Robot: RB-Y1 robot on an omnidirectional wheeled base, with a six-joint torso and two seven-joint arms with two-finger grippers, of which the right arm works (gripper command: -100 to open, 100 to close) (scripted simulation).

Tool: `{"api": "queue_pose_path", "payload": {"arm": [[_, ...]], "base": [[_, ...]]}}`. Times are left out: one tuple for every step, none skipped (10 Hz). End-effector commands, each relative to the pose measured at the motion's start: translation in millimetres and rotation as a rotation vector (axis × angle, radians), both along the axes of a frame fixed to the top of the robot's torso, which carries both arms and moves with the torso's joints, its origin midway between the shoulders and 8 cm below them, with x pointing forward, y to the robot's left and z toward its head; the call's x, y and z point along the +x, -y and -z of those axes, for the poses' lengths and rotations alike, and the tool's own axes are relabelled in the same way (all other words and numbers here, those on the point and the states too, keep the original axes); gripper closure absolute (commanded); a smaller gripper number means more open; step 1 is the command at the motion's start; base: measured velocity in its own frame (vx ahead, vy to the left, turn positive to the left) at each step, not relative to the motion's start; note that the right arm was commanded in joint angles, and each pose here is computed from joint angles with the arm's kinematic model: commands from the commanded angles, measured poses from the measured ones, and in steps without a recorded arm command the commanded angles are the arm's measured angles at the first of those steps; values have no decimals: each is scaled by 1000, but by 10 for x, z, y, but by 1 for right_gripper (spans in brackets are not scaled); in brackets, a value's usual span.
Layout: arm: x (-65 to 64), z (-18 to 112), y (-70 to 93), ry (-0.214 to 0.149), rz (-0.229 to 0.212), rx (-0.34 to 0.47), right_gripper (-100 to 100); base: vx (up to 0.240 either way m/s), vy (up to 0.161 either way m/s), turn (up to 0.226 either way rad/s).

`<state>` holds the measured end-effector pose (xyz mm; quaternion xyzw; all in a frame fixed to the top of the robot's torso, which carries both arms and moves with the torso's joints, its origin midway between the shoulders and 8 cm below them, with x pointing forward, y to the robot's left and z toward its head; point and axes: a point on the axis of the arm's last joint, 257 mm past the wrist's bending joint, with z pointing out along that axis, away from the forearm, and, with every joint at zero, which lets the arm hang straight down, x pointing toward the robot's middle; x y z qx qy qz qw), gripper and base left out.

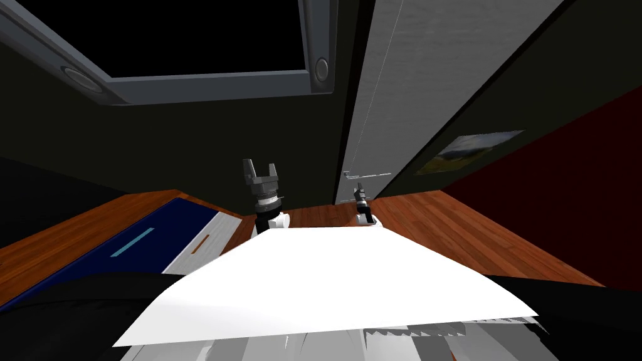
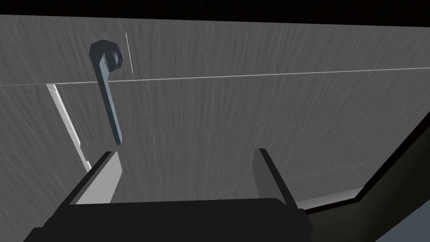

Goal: Pull the door open

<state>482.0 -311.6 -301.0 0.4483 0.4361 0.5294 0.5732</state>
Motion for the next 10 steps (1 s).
{"api": "queue_pose_path", "payload": {"arm": [[30, 97, 22, -22, 3, 7, -100], [11, 161, 32, -36, 5, 8, -100], [22, 226, 53, -51, 8, 12, -100], [13, 254, 57, -57, 9, 12, -100], [12, 339, 81, -76, 12, 16, -100], [9, 416, 103, -94, 16, 20, -100], [9, 416, 103, -94, 16, 20, -100], [7, 486, 125, -110, 19, 23, -100], [16, 520, 142, -119, 22, 26, -100], [-1, 562, 148, -128, 23, 26, -100]], "base": [[21, -124, 193], [17, -84, 49], [7, -72, 114], [10, -58, 76], [11, -56, 134], [14, -80, 190], [7, -64, 51], [4, -59, 94], [13, -82, 208], [15, -68, 56]]}}
